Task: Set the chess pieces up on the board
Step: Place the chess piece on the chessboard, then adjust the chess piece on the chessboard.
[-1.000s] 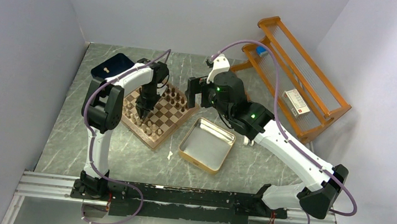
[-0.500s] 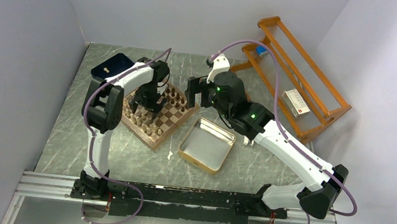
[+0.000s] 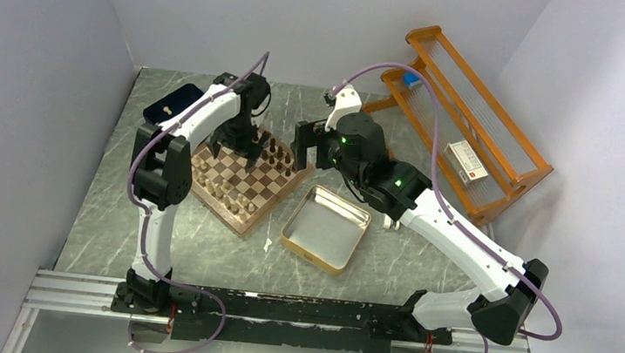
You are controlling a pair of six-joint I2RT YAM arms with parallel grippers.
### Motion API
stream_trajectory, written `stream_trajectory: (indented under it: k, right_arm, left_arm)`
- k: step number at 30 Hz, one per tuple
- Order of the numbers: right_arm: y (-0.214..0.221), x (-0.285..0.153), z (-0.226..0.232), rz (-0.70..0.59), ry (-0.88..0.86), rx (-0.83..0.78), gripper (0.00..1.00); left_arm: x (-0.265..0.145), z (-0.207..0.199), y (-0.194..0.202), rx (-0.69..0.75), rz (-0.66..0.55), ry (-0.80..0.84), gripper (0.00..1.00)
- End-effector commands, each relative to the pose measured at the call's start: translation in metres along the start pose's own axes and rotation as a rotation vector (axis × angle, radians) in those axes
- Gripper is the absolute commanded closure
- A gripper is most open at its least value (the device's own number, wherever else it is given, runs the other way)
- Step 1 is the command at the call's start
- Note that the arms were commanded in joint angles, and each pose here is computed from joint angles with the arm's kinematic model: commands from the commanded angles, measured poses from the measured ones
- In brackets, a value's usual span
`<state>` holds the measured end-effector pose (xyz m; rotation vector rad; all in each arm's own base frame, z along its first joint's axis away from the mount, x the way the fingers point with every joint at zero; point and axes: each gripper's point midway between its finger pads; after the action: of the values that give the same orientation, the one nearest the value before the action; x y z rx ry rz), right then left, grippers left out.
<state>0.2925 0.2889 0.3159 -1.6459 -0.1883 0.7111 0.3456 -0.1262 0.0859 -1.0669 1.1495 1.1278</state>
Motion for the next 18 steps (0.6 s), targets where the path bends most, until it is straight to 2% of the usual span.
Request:
stream_trajectory:
  k: [1,7,10,12,14,16,18]
  right_arm:
    - [-0.007,0.004,0.004,-0.020,-0.018,0.020,0.00]
    - [-0.013,0.014,0.031,0.017,-0.132,0.061,0.00]
    - [-0.006,0.026,0.050,0.090,-0.206,0.074,0.02]
    - [0.000,0.033,0.061,0.120,-0.250,0.089,0.10]
    - [0.009,0.041,0.069,0.141,-0.271,0.107,0.19]
    - [0.024,0.051,0.072,0.179,-0.270,0.112,0.30]
    - [0.041,0.060,0.081,0.234,-0.292,0.110,0.39]
  left_arm:
    - [-0.050,0.007,-0.040,-0.089,-0.214,-0.043,0.00]
    - [-0.122,0.028,-0.089,-0.274,-0.541,-0.025,0.00]
    - [-0.150,0.038,-0.096,-0.375,-0.649,0.171,0.00]
    - [-0.165,0.053,-0.097,-0.447,-0.728,0.305,0.00]
    - [-0.160,0.071,-0.090,-0.519,-0.699,0.415,0.00]
    - [-0.144,0.075,-0.075,-0.543,-0.635,0.443,0.02]
    - [-0.136,0.066,-0.061,-0.525,-0.616,0.481,0.22]
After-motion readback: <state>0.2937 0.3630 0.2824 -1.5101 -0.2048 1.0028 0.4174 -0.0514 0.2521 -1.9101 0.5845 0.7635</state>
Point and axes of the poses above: each gripper's point midway between its finger pads, its own x axis out along the fingers, its own z axis along the line the jaws close on, y = z × x, and after that the axes turned 10 degrees about -x, right-handed
